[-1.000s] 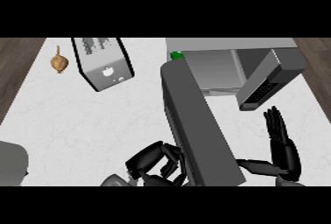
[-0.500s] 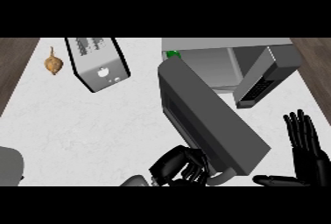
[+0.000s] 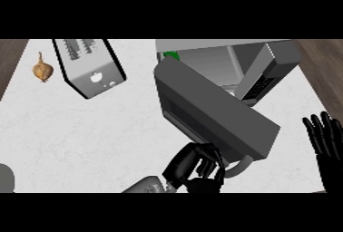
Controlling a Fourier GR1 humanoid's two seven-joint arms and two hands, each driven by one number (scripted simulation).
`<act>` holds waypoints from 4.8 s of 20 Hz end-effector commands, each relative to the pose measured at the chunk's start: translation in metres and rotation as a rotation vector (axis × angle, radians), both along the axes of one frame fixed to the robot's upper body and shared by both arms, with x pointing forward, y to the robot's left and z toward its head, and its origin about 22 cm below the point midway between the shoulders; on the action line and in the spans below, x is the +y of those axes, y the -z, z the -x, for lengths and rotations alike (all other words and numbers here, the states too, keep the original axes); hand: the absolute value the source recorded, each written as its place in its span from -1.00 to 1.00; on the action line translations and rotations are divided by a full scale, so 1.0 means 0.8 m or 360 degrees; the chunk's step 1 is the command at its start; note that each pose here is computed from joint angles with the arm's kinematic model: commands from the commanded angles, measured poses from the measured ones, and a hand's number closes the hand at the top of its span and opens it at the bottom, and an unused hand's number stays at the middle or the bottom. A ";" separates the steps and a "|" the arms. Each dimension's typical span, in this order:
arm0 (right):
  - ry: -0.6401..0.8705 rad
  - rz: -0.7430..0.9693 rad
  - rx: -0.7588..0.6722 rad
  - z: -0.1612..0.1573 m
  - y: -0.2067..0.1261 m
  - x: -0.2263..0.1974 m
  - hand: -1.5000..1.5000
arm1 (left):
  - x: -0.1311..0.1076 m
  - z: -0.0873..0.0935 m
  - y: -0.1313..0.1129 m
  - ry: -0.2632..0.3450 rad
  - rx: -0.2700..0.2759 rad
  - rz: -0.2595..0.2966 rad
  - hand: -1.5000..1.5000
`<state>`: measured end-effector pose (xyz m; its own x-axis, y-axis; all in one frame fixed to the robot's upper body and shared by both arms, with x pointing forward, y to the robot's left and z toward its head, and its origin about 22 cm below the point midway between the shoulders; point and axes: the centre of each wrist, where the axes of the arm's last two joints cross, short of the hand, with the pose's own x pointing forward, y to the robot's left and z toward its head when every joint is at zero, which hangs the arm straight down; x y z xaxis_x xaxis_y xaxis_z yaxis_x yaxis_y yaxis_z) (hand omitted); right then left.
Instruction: Pick up the milk, place it into the microwave and close the microwave
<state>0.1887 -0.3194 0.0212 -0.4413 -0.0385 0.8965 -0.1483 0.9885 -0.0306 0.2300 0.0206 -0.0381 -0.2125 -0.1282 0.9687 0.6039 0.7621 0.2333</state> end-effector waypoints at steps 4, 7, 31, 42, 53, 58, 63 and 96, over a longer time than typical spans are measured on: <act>-0.0280 0.0047 -0.0043 -0.011 -0.037 0.005 -1.00 | -0.025 -0.022 -0.034 -0.0072 -0.0105 0.0152 1.00; -0.0345 0.0034 -0.0060 -0.006 -0.044 0.004 -1.00 | -0.025 -0.044 -0.045 -0.0155 -0.0087 0.0165 1.00; -0.0554 -0.0040 -0.0167 -0.013 -0.103 0.011 -1.00 | -0.016 -0.154 -0.117 -0.0610 -0.0018 0.0529 1.00; -0.0603 -0.0028 -0.0207 -0.018 -0.125 0.008 -1.00 | -0.011 -0.160 -0.108 -0.0635 -0.0078 0.0579 1.00; -0.0600 -0.0028 -0.0190 -0.018 -0.138 0.001 -1.00 | -0.007 -0.165 -0.104 -0.0673 -0.0092 0.0639 1.00; -0.0605 -0.0028 -0.0186 -0.017 -0.144 -0.001 -1.00 | -0.005 -0.163 -0.095 -0.0687 -0.0104 0.0642 1.00; -0.0603 -0.0021 -0.0183 -0.019 -0.151 -0.005 -1.00 | -0.007 -0.167 -0.101 -0.0690 -0.0118 0.0655 1.00; -0.0915 -0.0005 -0.0187 -0.025 -0.184 -0.010 -1.00 | -0.012 -0.165 -0.090 -0.0608 -0.0202 0.0605 1.00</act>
